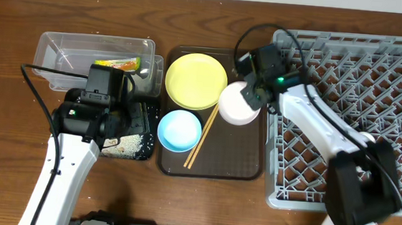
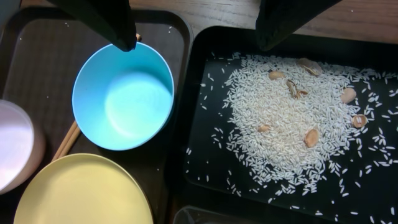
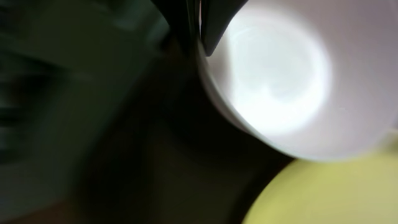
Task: Sort waste into correct bins and load items into the dishwasher rack
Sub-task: 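Grasp the pink bowl with the right gripper and carry it to the rack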
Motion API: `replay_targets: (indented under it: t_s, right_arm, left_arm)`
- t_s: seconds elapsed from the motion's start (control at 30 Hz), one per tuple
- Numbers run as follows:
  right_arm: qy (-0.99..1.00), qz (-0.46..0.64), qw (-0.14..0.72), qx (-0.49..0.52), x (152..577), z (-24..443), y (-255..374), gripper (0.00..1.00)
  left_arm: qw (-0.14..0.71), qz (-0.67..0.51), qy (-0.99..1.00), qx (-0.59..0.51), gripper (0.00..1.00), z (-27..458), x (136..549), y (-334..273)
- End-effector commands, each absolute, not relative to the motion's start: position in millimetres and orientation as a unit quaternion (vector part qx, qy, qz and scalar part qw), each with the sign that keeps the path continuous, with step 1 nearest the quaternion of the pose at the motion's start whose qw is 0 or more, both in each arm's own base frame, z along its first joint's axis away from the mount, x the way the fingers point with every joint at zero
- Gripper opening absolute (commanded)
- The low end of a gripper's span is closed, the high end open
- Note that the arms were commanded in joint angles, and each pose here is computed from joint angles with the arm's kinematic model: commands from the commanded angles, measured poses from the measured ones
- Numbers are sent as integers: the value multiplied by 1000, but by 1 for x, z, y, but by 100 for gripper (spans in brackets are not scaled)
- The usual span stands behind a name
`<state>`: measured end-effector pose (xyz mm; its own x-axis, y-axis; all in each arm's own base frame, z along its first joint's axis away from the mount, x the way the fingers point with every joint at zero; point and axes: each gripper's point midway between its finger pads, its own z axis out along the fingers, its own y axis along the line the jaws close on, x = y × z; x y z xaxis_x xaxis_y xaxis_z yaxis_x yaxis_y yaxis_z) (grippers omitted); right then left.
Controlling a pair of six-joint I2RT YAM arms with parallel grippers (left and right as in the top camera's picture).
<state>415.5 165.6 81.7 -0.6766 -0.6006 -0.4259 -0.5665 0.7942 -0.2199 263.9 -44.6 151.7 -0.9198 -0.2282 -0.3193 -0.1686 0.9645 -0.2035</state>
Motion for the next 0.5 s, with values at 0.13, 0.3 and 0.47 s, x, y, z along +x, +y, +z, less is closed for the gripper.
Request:
replay_targets:
  t_s: [0.13, 0.3, 0.47]
  right_arm:
    - [872, -141, 419, -210, 460, 213, 114, 1]
    - [838, -260, 448, -174, 477, 247, 68, 1]
    - [808, -393, 423, -119, 486, 259, 14, 1]
  left_arm:
    - [165, -80, 977, -106, 64, 147, 262, -42]
    - [165, -80, 977, -106, 64, 147, 262, -42]
    - [166, -80, 977, -106, 64, 148, 263, -42]
